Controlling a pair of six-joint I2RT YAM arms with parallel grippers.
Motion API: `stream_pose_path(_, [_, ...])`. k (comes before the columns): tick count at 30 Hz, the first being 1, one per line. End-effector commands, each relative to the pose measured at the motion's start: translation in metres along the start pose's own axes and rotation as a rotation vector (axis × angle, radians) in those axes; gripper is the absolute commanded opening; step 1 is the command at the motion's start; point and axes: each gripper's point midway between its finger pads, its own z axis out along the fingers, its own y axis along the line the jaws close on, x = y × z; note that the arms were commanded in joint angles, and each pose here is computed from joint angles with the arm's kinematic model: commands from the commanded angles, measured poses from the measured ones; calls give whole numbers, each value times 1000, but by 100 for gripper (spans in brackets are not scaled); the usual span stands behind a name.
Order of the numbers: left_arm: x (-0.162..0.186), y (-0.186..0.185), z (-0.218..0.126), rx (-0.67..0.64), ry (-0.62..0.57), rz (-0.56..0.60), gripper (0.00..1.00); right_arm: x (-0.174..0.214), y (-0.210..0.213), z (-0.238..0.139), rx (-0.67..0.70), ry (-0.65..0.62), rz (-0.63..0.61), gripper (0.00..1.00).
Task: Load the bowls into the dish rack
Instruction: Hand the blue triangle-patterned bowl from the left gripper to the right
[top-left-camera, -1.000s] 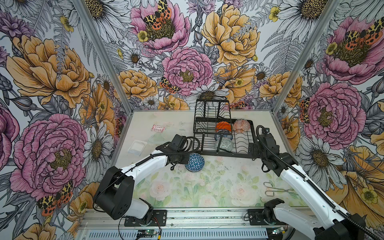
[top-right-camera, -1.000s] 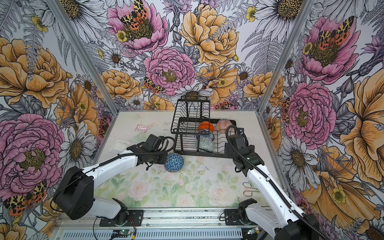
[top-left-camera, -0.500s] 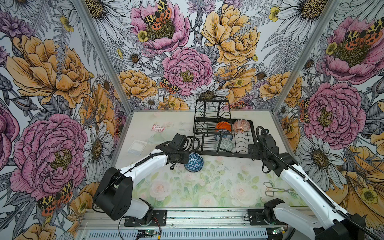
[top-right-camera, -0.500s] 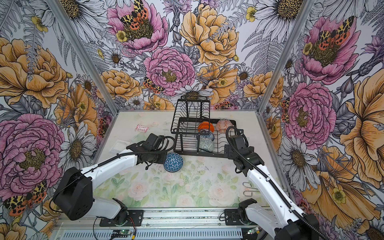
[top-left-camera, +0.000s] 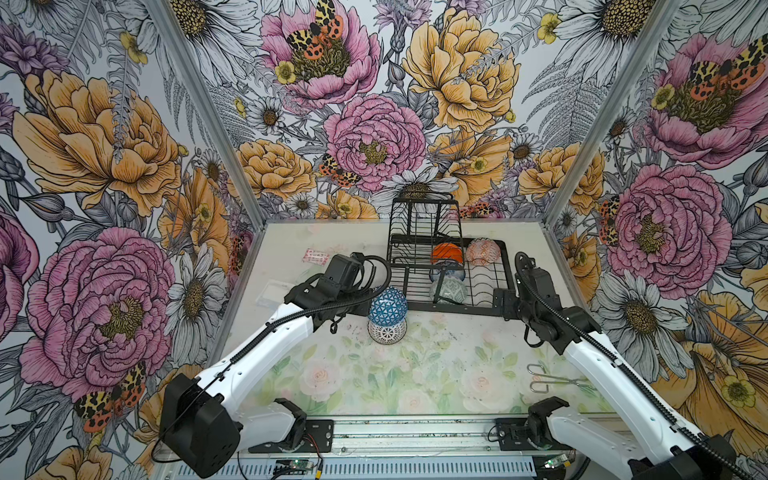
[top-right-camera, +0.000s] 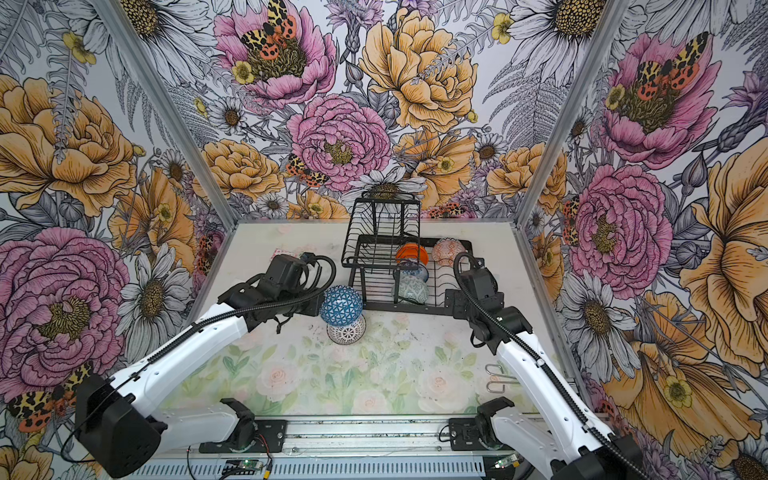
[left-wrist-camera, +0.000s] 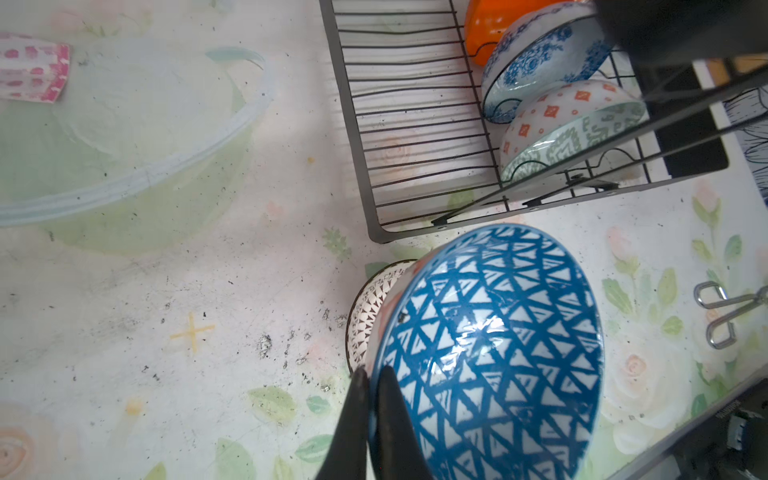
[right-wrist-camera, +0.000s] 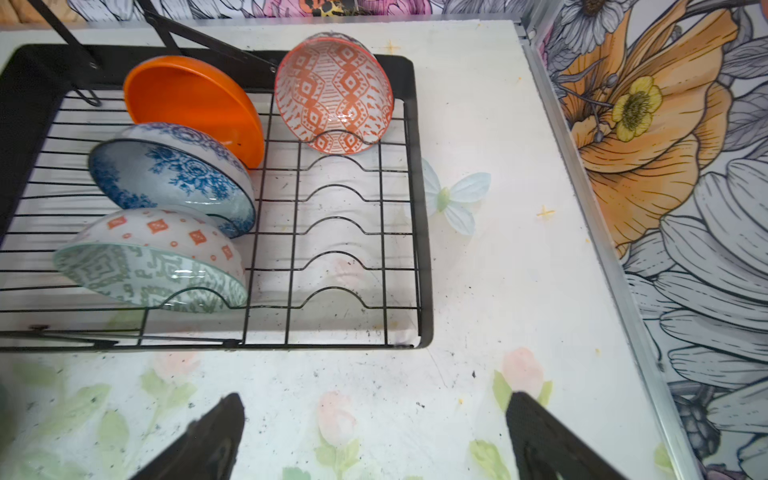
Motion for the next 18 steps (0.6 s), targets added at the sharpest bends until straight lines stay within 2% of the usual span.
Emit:
stream_pose_path(1, [-55, -23, -58, 78, -217, 69, 0, -35, 27, -36, -186, -103, -11, 99])
stream_pose_path(6, [-97, -48, -107, 56, -363, 163, 0, -82, 66, -97, -457, -222, -2, 99])
stream_pose_path(10, [-123, -79, -128, 8, -453, 268, 0, -118, 90, -138, -605, -295, 14, 92])
stream_pose_path(14, [-145, -101, -135, -75, -509, 349, 0, -146, 107, -168, -701, -365, 21, 88])
stream_pose_path(18, [-161, -116, -131, -122, -527, 396, 0, -160, 125, -177, -772, -364, 31, 83])
